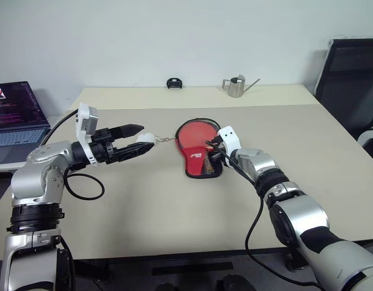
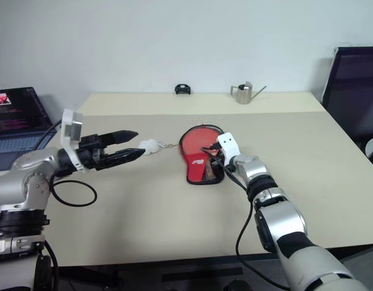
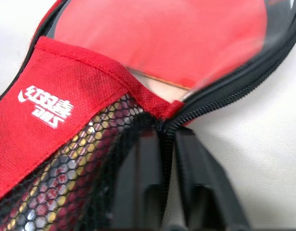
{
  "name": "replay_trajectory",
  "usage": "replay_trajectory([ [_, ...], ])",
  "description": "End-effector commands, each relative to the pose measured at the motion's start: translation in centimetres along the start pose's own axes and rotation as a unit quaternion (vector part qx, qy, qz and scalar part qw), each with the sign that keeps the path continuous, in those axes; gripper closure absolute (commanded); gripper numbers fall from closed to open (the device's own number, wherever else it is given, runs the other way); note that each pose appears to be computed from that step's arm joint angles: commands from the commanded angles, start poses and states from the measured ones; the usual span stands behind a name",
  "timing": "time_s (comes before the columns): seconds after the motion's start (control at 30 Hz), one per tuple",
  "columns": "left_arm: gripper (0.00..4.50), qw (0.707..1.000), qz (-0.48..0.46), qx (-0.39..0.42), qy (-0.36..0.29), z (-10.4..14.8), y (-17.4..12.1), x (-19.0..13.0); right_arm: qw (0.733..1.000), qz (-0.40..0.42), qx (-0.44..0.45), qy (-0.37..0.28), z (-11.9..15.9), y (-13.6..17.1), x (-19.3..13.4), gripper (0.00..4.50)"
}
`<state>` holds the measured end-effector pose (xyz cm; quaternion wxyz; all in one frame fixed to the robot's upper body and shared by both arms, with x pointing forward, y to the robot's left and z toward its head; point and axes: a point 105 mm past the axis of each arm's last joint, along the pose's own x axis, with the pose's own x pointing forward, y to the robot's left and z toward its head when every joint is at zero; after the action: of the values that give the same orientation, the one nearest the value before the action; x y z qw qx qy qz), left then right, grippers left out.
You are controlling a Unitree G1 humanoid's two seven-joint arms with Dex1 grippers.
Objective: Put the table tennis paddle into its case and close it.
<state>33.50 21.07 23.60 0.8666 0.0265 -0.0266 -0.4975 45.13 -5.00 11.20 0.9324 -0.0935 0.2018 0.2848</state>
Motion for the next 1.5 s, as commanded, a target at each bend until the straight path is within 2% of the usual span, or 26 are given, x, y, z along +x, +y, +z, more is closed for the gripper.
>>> replay_trajectory([
  [0.03, 0.07, 1.0, 0.0, 0.03, 0.007, 0.8, -0.2, -0.5, 1.0, 0.005, 0.024, 0.02, -1.0, 0.7, 0.4, 4.49],
  [0.27, 0.07, 0.999, 0.001, 0.023, 0.026, 0.0, -0.2, -1.2, 0.998, 0.006, 0.065, 0.026, -1.2, 0.6, 0.3, 4.49],
  [0.47, 0.07, 0.999, 0.012, 0.021, 0.034, 0.0, 0.1, -2.0, 0.994, 0.009, 0.106, 0.018, -0.2, 0.2, -0.4, 4.49],
  [1.1, 0.07, 0.999, -0.015, 0.007, 0.046, -1.1, -1.1, -1.9, 0.99, 0.007, 0.138, 0.005, 1.6, -1.0, -5.4, 4.49],
  [1.5, 0.07, 0.995, -0.07, 0.0, 0.071, -2.0, -3.7, -0.6, 0.984, 0.003, 0.17, 0.043, -1.4, -0.2, -7.9, 4.49],
])
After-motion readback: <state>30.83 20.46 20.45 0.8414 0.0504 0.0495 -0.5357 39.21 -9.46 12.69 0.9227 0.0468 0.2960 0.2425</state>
